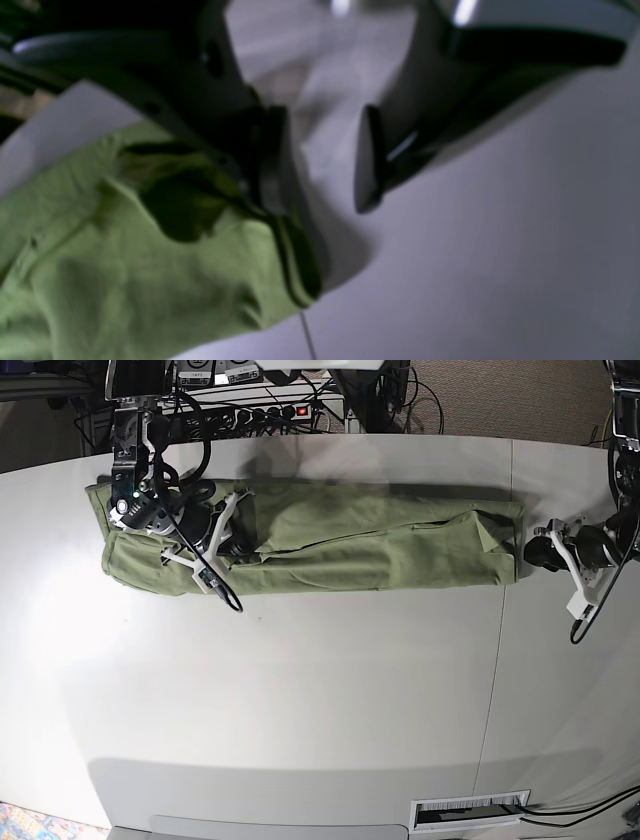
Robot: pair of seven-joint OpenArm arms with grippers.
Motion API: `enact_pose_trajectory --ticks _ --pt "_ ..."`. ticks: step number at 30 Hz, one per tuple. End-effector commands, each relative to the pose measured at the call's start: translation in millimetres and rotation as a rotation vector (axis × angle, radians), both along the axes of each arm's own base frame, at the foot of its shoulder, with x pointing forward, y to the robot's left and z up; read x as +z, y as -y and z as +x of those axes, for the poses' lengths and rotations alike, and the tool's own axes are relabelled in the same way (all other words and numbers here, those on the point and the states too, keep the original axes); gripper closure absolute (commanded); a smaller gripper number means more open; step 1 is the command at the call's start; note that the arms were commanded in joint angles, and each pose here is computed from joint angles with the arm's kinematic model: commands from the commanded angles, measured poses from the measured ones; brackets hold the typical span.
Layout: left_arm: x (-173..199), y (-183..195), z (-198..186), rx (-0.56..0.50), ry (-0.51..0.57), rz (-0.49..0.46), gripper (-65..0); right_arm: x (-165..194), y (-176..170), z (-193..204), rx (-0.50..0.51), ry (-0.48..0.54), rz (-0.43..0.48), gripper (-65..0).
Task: Fold the T-shirt properly
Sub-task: 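Release the left gripper and move it to grasp the strip's middle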
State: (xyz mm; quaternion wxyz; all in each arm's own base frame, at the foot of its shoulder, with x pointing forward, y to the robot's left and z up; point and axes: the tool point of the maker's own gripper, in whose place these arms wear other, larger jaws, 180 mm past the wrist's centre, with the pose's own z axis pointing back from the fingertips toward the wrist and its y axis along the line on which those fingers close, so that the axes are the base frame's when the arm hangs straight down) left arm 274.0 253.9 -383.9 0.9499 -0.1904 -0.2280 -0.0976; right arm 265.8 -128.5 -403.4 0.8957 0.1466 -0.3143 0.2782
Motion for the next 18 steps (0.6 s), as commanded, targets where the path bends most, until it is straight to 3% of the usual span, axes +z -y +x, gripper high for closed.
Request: enact_pose_trajectory --ticks 1,10,18 --pt "14.7 -7.9 11.0 0.026 0.037 -0.001 -23.5 -7.1 13.5 -4.6 -0.001 -0.038 -0.077 0.0" --pt "19.1 8.8 3.7 0.029 -0.006 -0.120 -23.5 -7.4 13.7 -5.0 -0.001 -0.041 -0.078 0.0" --pt "8.8 22.8 -5.6 0.034 -0.031 -0.166 -23.5 -7.2 13.1 -5.0 -0.001 -0.041 -0.074 0.0"
